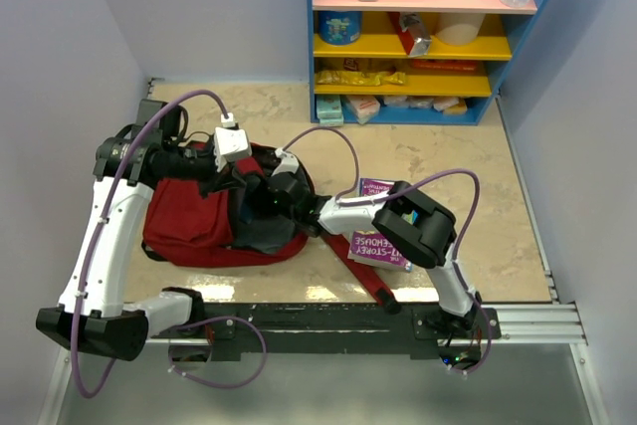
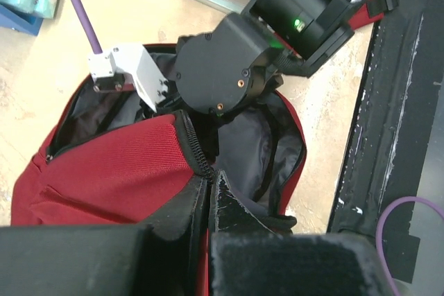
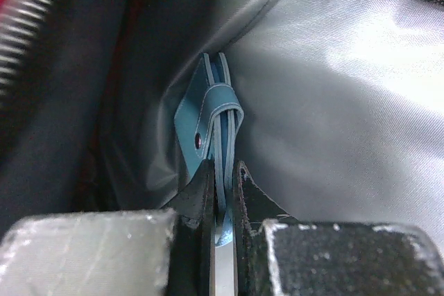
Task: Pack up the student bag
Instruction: Place the personal item in the student bag.
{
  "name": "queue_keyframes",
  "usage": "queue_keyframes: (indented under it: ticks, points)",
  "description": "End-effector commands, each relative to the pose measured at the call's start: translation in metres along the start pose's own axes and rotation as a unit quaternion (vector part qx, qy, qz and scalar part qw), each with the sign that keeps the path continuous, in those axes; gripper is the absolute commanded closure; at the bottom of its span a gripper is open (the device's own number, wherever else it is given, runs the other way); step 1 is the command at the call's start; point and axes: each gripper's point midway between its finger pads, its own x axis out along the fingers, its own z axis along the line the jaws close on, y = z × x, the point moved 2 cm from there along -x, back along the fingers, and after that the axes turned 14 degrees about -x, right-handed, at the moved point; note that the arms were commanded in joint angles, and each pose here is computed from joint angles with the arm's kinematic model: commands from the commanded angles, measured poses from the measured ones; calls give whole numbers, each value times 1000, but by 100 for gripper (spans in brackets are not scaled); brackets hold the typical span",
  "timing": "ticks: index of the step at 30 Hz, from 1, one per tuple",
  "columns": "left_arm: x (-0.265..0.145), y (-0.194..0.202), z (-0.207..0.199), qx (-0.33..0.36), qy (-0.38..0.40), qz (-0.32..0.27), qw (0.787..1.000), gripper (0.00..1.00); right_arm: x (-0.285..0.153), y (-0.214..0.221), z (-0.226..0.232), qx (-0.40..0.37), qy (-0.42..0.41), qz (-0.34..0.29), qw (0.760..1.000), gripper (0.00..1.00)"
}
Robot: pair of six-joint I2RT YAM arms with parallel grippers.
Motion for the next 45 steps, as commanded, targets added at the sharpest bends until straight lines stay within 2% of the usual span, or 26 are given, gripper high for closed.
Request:
queue_keyframes:
  ticks: [1,5,9,13,21,26,31,39,45]
  points:
    - [-5,-22,-10,47,18,-54,997,100,3,-22,34,11,-61,-38,997,100]
    - [-7,-23,-10,52,14,-53,997,100,8,-14,15,9,-11,-28,1000,100]
    - [-8,-21,-8,59,3,-49,997,100,-7,-5,-22,18,87,-11,996,100]
    - [-7,-22,-6,58,2,-49,997,100,-26,-8,-52,-4,174,-7,985,100]
    - [-6,-25,-4,56,5,-52,997,100,-42,-20,-106,19,263,-8,965,100]
    - [-5,-25,-4,56,7,-52,997,100,-34,-26,-107,13,260,-20,965,100]
    - [-7,-27,-5,61,5,-52,997,100,-15,-23,-86,-2,230,-20,973,100]
    - [-8,-28,-5,67,5,-55,996,100,-22,-15,-65,-21,208,-15,978,100]
    - [-9,-33,-4,73,3,-62,995,100,-21,-19,-42,-15,157,-19,987,100]
